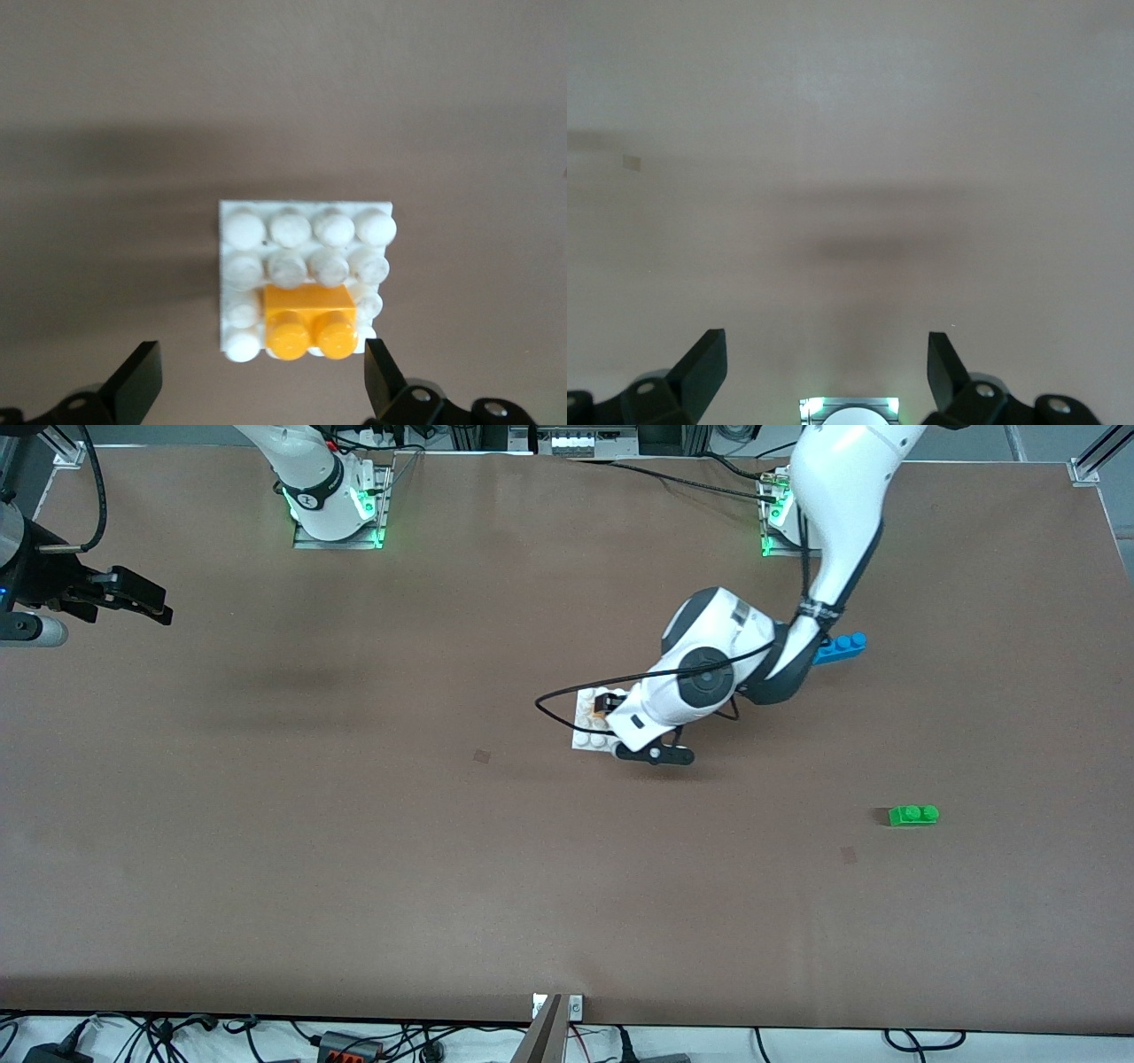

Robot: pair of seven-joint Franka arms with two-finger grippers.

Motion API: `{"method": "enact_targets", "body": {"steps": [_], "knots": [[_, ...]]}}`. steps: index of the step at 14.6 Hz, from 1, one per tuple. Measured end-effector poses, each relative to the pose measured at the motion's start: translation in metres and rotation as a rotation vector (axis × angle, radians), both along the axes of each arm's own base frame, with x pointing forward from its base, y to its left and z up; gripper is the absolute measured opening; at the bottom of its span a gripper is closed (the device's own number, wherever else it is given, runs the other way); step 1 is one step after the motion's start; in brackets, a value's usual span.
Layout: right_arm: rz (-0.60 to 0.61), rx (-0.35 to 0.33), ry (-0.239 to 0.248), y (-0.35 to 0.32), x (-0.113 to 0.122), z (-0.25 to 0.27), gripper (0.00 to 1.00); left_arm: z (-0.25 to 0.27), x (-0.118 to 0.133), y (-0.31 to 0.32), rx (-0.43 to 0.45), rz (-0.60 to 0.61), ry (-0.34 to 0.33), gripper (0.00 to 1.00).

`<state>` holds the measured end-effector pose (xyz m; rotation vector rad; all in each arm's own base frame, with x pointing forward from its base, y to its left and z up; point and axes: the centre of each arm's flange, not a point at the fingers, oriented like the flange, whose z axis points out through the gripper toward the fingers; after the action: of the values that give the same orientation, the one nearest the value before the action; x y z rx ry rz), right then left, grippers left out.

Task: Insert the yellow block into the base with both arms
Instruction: 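Open the left gripper and raise it away from the plate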

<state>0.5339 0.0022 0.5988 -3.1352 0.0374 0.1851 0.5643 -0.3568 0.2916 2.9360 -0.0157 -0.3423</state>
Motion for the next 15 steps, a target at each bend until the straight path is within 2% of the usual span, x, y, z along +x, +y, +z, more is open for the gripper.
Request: {"method": "enact_targets", "body": {"steps": [3, 7, 13, 15], "knots": [[0.000, 0.000, 0.000, 0.000, 0.000, 0.000, 1.00, 0.034, 0.028, 0.055, -0.010, 0.004, -0.029, 1.00], [0.002, 0.000, 0.000, 0.001, 0.000, 0.000, 1.00, 0.075, 0.055, 0.150, 0.064, -0.007, -0.066, 1.00], [0.005, 0.000, 0.001, 0.003, 0.000, 0.000, 1.00, 0.159, 0.070, 0.295, 0.103, 0.006, 0.003, 1.00], [0.019, 0.000, 0.001, 0.010, 0.000, 0.000, 1.00, 0.200, 0.070, 0.330, 0.111, 0.000, -0.005, 1.00]]}}
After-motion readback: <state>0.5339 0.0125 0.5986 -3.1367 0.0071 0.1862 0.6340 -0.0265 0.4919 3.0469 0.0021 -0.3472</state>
